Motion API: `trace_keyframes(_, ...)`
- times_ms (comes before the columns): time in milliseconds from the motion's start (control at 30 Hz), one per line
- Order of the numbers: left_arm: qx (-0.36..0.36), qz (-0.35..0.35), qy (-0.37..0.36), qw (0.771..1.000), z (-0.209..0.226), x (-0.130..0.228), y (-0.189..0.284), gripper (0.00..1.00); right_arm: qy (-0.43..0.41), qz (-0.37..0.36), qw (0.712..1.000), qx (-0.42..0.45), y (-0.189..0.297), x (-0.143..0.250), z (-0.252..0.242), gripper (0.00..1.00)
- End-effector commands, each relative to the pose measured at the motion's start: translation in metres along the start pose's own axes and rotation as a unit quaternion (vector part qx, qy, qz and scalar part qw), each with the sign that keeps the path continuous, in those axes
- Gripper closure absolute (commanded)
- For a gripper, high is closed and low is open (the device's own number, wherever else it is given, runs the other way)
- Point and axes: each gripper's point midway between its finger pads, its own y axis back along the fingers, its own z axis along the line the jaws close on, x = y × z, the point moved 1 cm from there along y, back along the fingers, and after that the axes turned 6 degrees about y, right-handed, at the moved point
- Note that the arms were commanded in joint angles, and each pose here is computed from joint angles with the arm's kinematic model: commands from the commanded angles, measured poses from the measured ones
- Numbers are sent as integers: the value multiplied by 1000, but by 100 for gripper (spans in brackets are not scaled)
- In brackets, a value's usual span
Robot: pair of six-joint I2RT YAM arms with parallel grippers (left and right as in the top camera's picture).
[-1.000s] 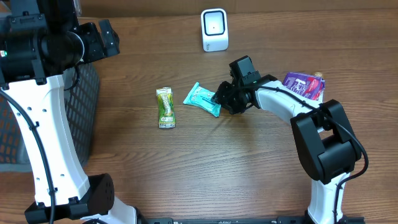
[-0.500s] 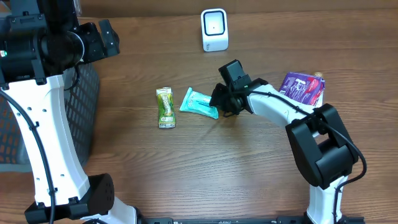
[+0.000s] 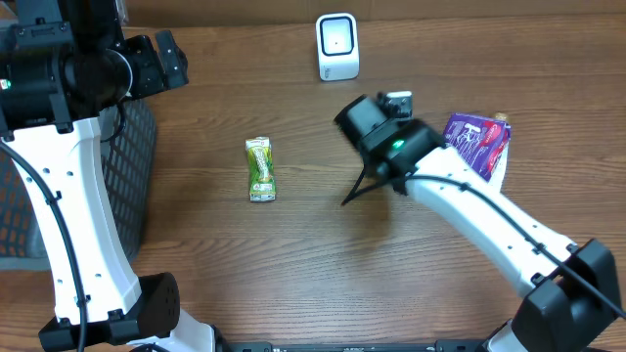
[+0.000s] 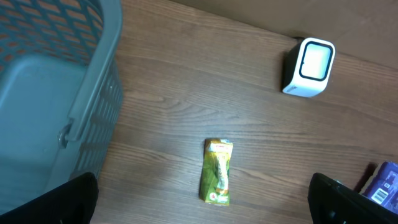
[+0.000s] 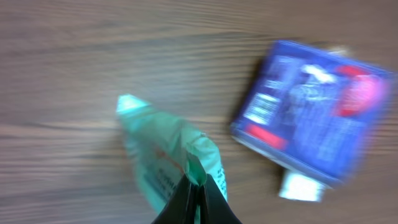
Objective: Scan the item barcode
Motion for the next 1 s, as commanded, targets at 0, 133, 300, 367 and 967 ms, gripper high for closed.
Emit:
trace_keyframes(0,4,-7,-11,1000,-2,-3,2,0,37,-48,991,121,14,-12,-33,96)
trace_keyframes(133,4,-8,-11,1000,-2,-4,2,0,62,-14,990,124,-4,-1,-23,96)
trace_keyframes(300,4,-7,-11,1000,-2,-3,2,0,110,26,983,148,-38,13,-7,96)
trace_keyframes(367,4,-7,-11,1000,-2,-3,2,1,127,45,979,152,-51,21,0,96)
trace_keyframes(967,4,-7,-11,1000,-2,-3,2,0,216,-25,972,91,-7,44,89,96)
